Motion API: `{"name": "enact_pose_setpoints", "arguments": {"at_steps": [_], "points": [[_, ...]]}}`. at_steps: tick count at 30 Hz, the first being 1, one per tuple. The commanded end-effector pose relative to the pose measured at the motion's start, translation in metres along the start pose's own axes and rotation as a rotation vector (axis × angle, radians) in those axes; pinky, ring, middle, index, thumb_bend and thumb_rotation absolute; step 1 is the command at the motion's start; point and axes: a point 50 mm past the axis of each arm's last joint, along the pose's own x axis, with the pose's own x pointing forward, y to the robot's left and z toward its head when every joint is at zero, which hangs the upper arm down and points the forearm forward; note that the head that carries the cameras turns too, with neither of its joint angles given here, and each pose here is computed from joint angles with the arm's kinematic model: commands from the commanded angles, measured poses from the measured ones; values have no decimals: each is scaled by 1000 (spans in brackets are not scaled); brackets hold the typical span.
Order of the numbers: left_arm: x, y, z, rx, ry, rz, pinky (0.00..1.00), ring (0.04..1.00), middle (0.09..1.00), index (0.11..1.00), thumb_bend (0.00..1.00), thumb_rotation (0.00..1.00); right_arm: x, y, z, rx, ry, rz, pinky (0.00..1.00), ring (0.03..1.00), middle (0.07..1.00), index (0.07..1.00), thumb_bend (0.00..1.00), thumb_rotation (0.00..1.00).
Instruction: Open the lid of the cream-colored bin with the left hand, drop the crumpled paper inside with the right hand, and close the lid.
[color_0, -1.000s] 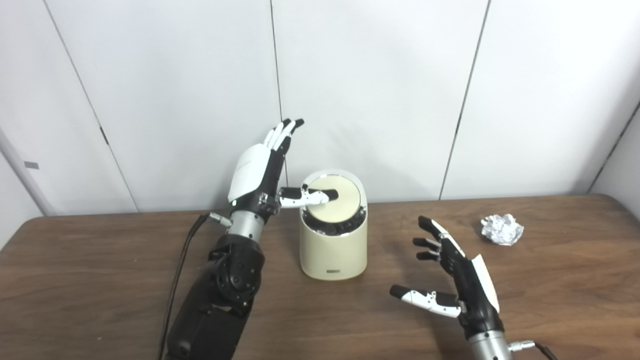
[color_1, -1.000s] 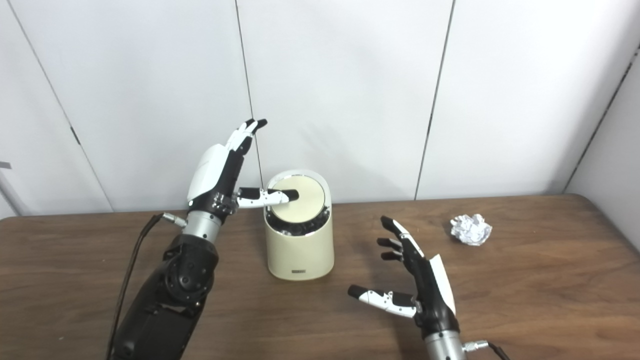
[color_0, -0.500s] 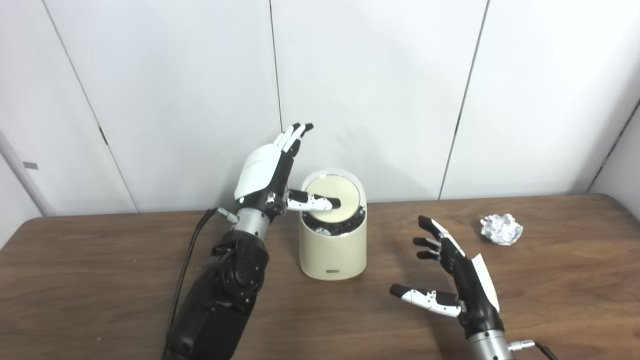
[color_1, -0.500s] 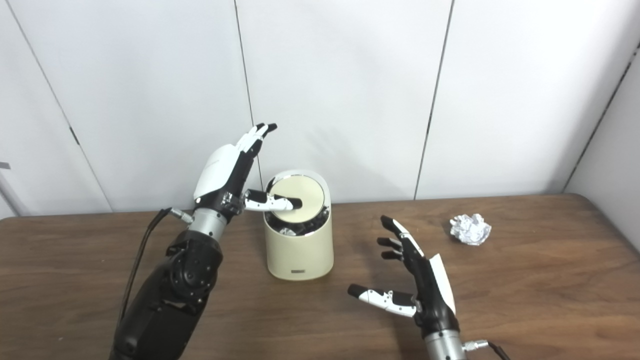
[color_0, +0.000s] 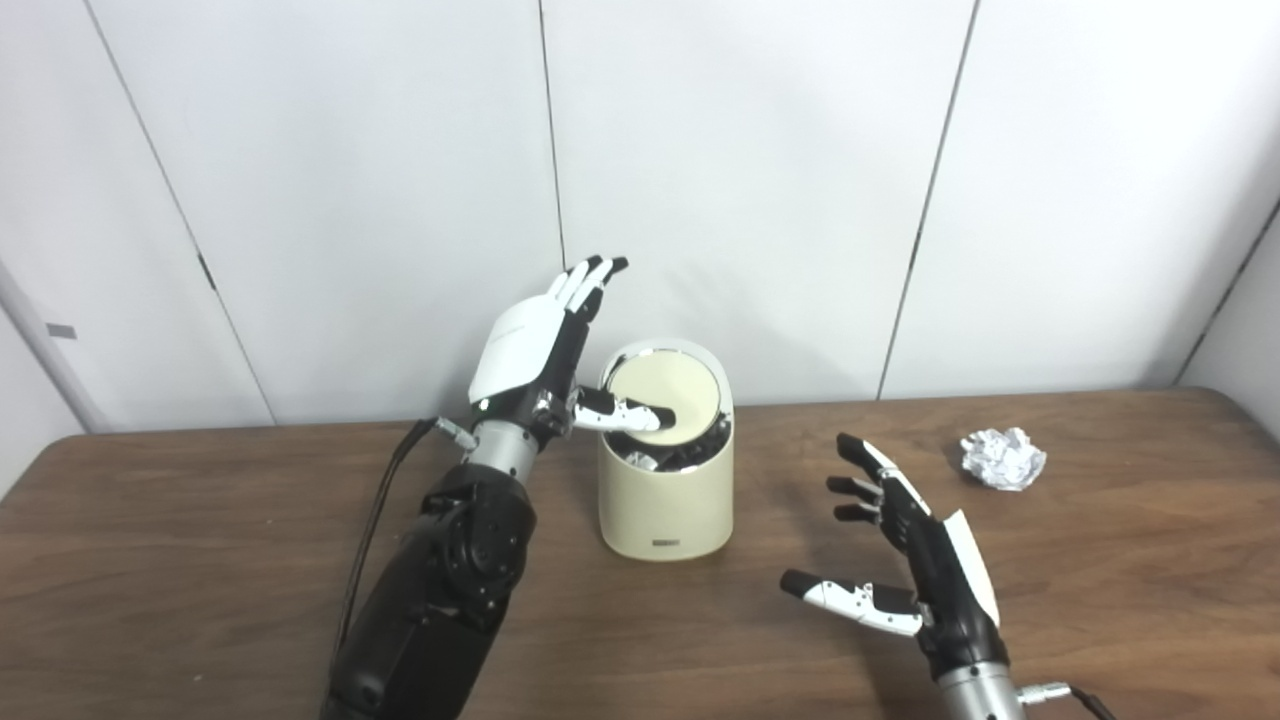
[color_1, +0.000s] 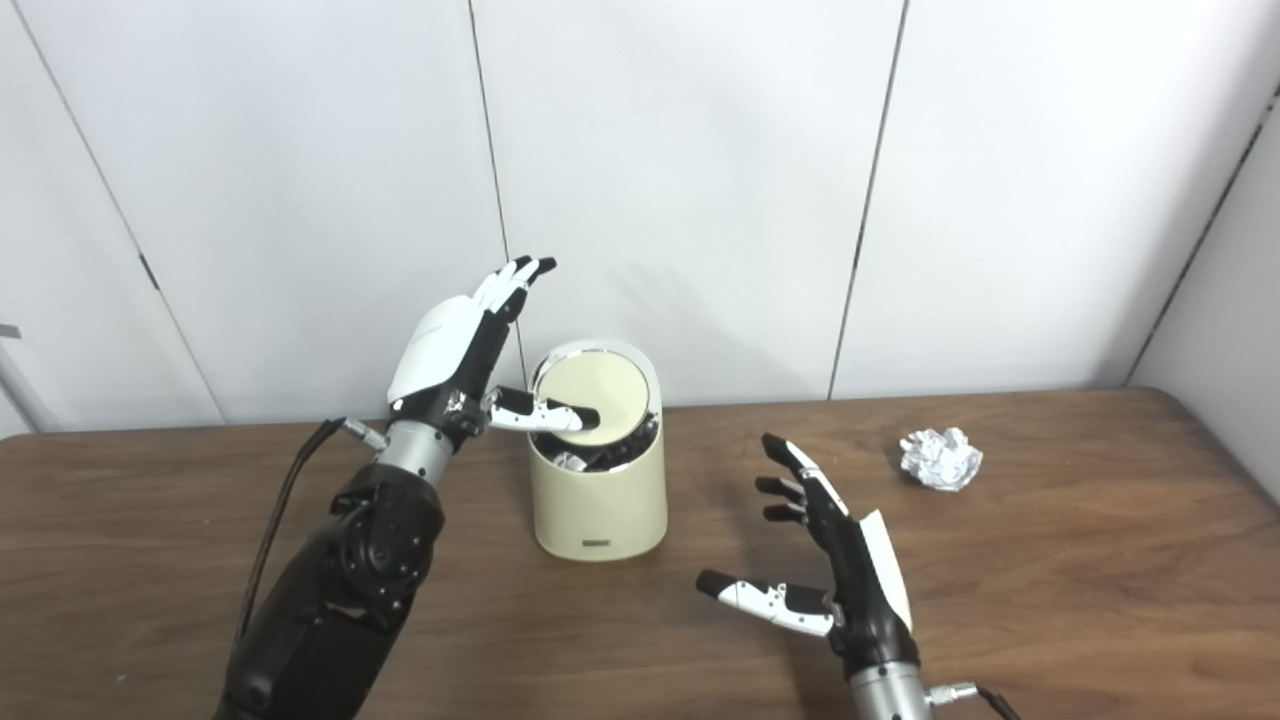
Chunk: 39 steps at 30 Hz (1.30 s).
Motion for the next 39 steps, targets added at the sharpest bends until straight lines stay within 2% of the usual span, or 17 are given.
{"name": "enact_pose_setpoints", "arguments": {"at_steps": [1, 11, 22, 26, 31, 39], "points": [[12, 15, 12, 37, -63, 50, 838, 1000, 1000, 1000, 974, 173, 10, -2, 15, 4, -73, -12, 679, 780, 890, 870, 799, 260], [13, 8, 6, 85, -61, 33, 811, 981, 1000, 1000, 982, 165, 10, -1, 18, 0, -77, -12, 675, 774, 889, 868, 798, 263], [10, -1, 7, 157, -82, 7, 852, 988, 1000, 1000, 991, 174, 9, 0, 20, 4, -79, -12, 661, 766, 885, 869, 797, 267], [11, -1, 12, 224, -110, -13, 846, 987, 1000, 1000, 1000, 181, 9, 1, 23, 3, -84, -6, 650, 759, 887, 868, 792, 257], [18, 7, 26, 417, -166, -59, 873, 986, 1000, 1000, 1000, 208, 9, 2, 24, -7, -82, 2, 644, 756, 888, 873, 788, 273], [22, 19, 48, 596, -221, -94, 929, 1000, 1000, 1000, 1000, 157, 10, 4, 26, 2, -83, 2, 645, 756, 884, 867, 790, 259]]}}
